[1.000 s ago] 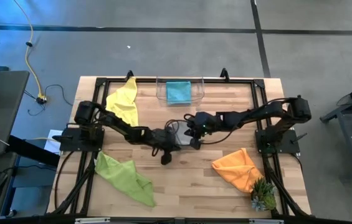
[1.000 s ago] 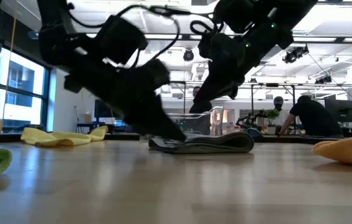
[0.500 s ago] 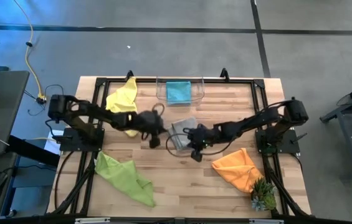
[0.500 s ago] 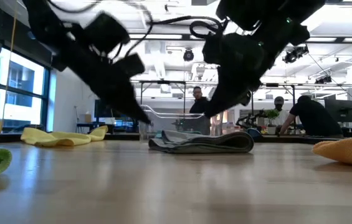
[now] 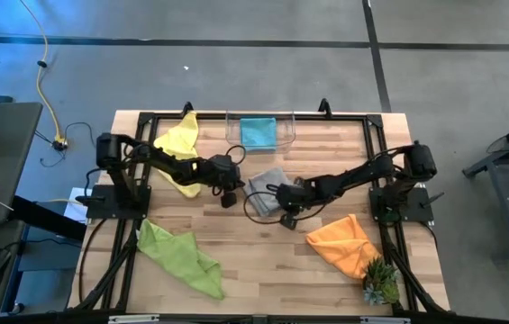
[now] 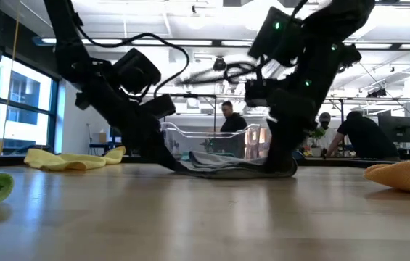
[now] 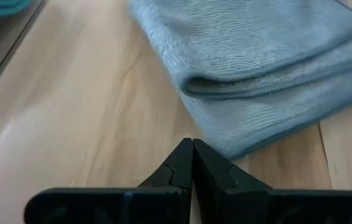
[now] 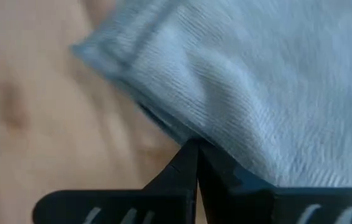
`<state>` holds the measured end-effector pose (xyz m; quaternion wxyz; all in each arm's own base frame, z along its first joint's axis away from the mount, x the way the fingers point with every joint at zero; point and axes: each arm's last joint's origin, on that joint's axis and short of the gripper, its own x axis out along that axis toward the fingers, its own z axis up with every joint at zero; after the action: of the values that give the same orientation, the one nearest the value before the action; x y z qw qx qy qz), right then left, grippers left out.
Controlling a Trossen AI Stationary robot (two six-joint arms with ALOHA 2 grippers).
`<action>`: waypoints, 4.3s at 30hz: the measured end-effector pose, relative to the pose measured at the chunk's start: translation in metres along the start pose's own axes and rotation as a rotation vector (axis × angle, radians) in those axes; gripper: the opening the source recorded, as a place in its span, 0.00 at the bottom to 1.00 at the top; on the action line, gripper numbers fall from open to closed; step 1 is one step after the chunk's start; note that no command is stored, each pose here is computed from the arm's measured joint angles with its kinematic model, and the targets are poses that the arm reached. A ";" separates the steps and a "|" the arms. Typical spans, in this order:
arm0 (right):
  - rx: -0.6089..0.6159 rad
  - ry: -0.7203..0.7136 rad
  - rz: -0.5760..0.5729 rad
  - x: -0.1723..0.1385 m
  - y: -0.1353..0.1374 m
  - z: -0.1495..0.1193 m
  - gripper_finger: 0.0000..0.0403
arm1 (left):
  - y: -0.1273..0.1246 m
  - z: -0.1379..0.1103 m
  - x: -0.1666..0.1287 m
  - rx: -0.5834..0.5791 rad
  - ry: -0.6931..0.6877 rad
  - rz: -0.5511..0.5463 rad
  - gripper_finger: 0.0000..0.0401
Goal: Fold microfiber towels
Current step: Fold the gray towel
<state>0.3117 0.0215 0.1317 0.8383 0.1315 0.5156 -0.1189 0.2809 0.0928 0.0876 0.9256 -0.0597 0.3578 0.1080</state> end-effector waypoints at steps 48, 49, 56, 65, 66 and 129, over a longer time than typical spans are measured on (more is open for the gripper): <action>-0.161 -0.080 0.041 -0.075 0.002 -0.001 0.30 | -0.072 0.027 -0.008 1.025 -0.043 0.108 0.45; -0.165 -0.081 0.041 -0.075 0.002 -0.001 0.30 | -0.072 0.027 -0.008 1.034 -0.042 0.111 0.45; -0.183 -0.088 0.042 -0.075 0.003 -0.001 0.30 | -0.068 0.024 -0.001 1.090 0.000 0.143 0.42; -0.182 -0.090 0.043 -0.075 0.003 -0.001 0.30 | -0.077 0.027 0.011 1.170 0.038 0.191 0.27; -0.183 -0.090 0.043 -0.075 0.003 -0.001 0.30 | -0.077 0.027 0.011 1.175 0.038 0.195 0.25; 0.058 -0.317 -0.349 -0.007 0.067 -0.016 0.48 | -0.077 0.081 -0.034 0.373 -0.040 0.125 0.00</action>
<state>0.3181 0.0906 0.1376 0.8714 0.0443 0.3887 -0.2960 0.3278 0.0281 0.1732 0.9190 0.1370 0.3563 0.0982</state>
